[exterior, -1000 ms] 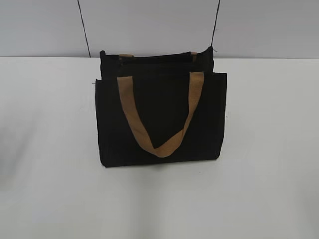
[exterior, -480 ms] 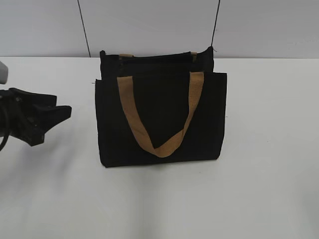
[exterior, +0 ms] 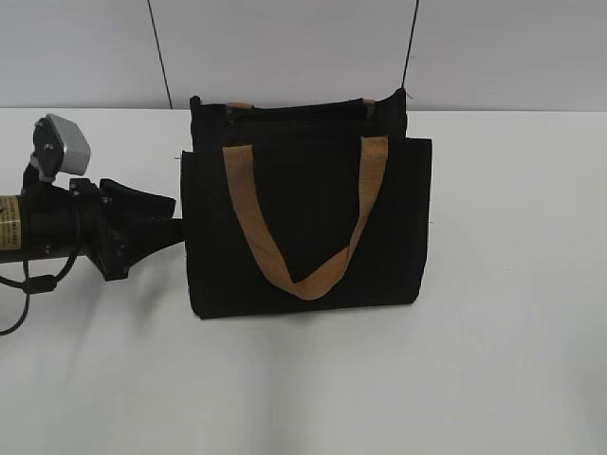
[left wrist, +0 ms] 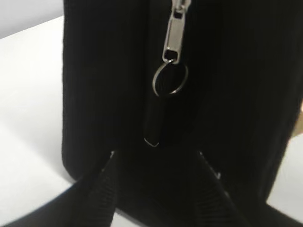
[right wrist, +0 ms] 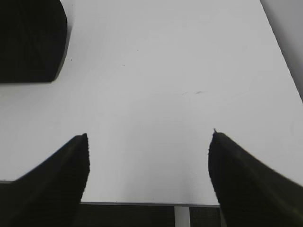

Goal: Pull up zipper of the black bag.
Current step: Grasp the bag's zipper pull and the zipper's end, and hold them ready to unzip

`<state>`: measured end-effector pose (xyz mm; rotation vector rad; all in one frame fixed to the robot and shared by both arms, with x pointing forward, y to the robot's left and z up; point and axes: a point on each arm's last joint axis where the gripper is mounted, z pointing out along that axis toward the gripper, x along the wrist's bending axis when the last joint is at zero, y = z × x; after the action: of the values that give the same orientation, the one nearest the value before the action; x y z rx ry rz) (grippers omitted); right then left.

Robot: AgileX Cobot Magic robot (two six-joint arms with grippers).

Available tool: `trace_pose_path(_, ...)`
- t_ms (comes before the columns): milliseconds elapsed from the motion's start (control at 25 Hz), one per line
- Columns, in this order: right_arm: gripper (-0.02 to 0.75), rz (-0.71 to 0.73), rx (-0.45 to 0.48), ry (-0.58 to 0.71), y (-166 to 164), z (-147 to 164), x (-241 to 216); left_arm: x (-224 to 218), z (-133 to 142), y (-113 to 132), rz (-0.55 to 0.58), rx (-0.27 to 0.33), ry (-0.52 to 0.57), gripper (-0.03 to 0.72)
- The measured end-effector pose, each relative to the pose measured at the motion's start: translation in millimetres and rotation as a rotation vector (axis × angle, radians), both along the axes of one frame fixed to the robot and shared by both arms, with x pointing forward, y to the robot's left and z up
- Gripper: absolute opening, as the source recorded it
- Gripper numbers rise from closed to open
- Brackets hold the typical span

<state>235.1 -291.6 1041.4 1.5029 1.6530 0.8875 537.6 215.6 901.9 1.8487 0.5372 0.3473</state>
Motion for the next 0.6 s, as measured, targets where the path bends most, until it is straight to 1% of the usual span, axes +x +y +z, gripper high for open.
trace_pose_path(120,0.595,0.0,0.0,0.0,0.0,0.0,0.0,9.2,-10.2,-6.1,-0.031,-0.039,0.007,0.364)
trace_pose_path(440,0.595,0.0,0.0,0.0,0.0,0.0,0.0,29.1,-26.8,-25.7,-0.079,-0.088,0.004,0.337)
trace_pose_path(520,0.595,0.0,0.0,0.0,0.0,0.0,0.0,32.7,-31.4,-28.9,-0.074,-0.101,0.009,0.288)
trace_pose_path(600,0.595,0.0,0.0,0.0,0.0,0.0,0.0,33.4,-34.4,-30.6,-0.062,-0.106,0.018,0.196)
